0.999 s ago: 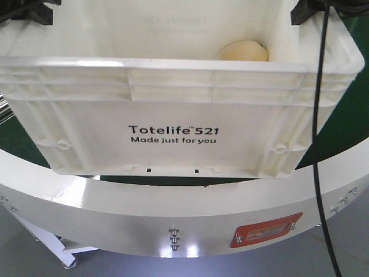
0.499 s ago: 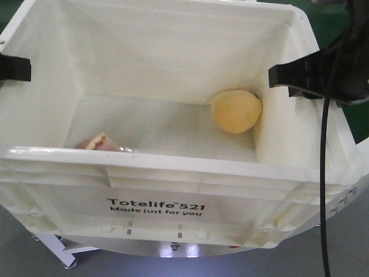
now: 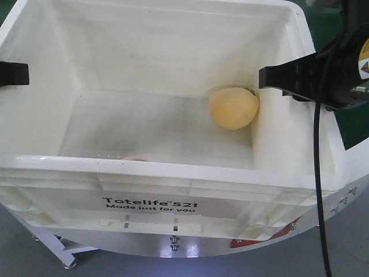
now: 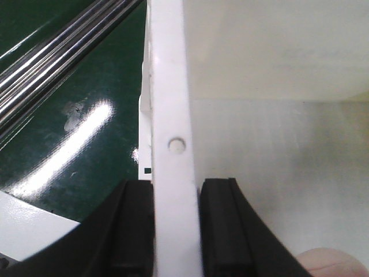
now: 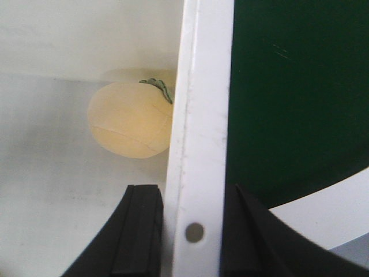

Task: Place moving items into box and shelve
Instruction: 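Hold the tote raised with both grippers while the base turns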

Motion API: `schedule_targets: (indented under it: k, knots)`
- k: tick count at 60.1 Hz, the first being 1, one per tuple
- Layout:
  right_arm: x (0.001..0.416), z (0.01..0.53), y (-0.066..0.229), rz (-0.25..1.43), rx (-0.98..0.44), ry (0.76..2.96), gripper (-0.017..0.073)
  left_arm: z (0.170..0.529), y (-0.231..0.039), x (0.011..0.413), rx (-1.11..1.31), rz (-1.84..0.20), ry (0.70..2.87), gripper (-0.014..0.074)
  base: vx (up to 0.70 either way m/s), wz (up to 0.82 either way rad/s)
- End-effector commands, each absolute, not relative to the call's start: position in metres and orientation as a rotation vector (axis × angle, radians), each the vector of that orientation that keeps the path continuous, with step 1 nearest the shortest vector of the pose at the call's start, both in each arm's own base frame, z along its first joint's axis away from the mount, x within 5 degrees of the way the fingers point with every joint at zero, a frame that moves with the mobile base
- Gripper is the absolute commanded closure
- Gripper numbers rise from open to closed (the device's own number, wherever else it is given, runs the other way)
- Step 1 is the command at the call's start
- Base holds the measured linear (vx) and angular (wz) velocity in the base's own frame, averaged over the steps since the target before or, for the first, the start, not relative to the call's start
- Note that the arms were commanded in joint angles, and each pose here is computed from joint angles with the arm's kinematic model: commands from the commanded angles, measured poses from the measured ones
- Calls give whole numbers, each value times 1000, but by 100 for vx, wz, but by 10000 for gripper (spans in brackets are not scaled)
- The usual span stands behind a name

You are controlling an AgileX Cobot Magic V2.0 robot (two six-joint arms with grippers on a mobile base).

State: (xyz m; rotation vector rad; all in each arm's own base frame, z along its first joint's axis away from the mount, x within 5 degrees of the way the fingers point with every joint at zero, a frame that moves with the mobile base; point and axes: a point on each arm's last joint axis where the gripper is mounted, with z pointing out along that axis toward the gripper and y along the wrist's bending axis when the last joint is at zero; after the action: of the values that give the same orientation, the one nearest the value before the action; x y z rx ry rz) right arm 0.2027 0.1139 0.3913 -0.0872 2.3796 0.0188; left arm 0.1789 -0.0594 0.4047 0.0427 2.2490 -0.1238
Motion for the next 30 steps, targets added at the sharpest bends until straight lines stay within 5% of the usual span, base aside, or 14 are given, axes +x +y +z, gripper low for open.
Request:
schedule_targets:
  k: [1,30]
  knots:
    - [202,415,105,-12,-101,2220,571,435,-56,176,53,-148,2032,610,0,0]
    - [202,414,104,-27,-94,2236,571,435,-56,175,52,-146,2037,610,0,0]
